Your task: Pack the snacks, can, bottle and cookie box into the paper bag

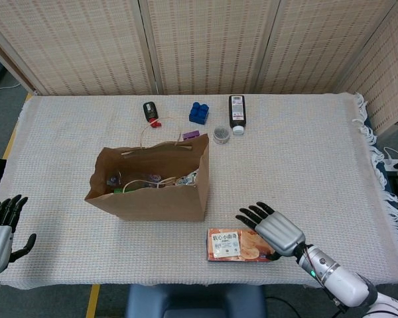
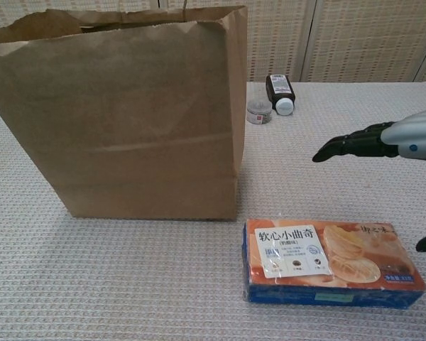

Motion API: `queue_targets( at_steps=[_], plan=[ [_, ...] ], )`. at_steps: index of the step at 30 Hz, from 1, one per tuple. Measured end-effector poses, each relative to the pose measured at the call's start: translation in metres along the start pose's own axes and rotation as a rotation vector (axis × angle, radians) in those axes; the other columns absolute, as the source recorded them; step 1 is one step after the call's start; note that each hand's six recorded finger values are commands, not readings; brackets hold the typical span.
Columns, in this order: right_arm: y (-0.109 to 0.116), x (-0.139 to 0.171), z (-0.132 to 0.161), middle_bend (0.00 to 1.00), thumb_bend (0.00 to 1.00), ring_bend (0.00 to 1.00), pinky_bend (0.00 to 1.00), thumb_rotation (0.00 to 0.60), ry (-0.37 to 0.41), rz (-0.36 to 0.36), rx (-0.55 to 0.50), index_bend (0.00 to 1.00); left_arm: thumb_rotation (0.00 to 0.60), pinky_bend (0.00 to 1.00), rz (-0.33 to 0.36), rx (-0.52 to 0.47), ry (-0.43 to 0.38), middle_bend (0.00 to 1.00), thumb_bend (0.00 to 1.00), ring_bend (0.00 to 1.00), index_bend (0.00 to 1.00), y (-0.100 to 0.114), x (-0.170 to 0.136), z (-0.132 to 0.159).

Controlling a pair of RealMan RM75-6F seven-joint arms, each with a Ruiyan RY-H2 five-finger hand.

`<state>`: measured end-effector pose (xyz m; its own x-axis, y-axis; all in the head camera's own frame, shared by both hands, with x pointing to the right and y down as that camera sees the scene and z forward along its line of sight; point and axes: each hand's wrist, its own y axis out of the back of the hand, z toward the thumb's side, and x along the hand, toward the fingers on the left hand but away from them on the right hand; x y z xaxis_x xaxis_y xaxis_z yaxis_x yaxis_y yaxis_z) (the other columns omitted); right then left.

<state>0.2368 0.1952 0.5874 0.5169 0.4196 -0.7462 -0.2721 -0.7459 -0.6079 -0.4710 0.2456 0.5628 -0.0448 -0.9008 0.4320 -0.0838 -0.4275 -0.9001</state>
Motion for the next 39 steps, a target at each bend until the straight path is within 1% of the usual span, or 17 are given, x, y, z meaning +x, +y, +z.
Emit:
queue_targets(
  at_steps=[7, 10, 15, 22, 26, 32, 39],
  plan=[
    [-0.033, 0.002, 0.005, 0.0, 0.01, 0.0, 0.0, 0.581, -0.016, 0.09, -0.027, 0.0, 0.6, 0.0, -0.001, 0.0, -0.004, 0.0, 0.36, 0.0, 0.04, 0.0, 0.0, 0.0],
    [-0.041, 0.0, 0.009, 0.0, 0.01, 0.0, 0.0, 0.576, -0.012, 0.102, -0.016, 0.0, 0.6, 0.0, -0.002, 0.0, -0.005, 0.0, 0.36, 0.0, 0.04, 0.0, 0.0, 0.001],
    [-0.048, -0.007, 0.01, 0.0, 0.01, 0.0, 0.0, 0.557, -0.036, 0.08, -0.007, 0.0, 0.6, 0.0, -0.003, -0.002, -0.006, 0.0, 0.36, 0.0, 0.04, 0.0, 0.001, 0.0],
    [-0.06, -0.019, 0.013, 0.0, 0.01, 0.0, 0.0, 0.547, -0.065, 0.076, -0.022, 0.0, 0.6, 0.0, -0.003, -0.005, -0.008, 0.0, 0.36, 0.0, 0.04, 0.0, 0.001, 0.0],
    [-0.065, -0.026, 0.02, 0.0, 0.01, 0.0, 0.0, 0.541, -0.069, 0.052, -0.033, 0.0, 0.6, 0.0, -0.004, -0.009, -0.009, 0.0, 0.36, 0.0, 0.04, 0.0, 0.0, 0.0],
    [-0.073, -0.035, 0.023, 0.0, 0.01, 0.0, 0.0, 0.54, -0.093, -0.001, -0.018, 0.0, 0.6, 0.0, -0.004, -0.014, -0.013, 0.0, 0.36, 0.0, 0.04, 0.0, 0.0, 0.0],
    [-0.078, -0.035, 0.017, 0.0, 0.01, 0.0, 0.0, 0.537, -0.14, -0.002, 0.009, 0.0, 0.6, 0.0, -0.006, -0.018, -0.016, 0.0, 0.36, 0.0, 0.04, 0.0, 0.0, 0.0]
  ],
)
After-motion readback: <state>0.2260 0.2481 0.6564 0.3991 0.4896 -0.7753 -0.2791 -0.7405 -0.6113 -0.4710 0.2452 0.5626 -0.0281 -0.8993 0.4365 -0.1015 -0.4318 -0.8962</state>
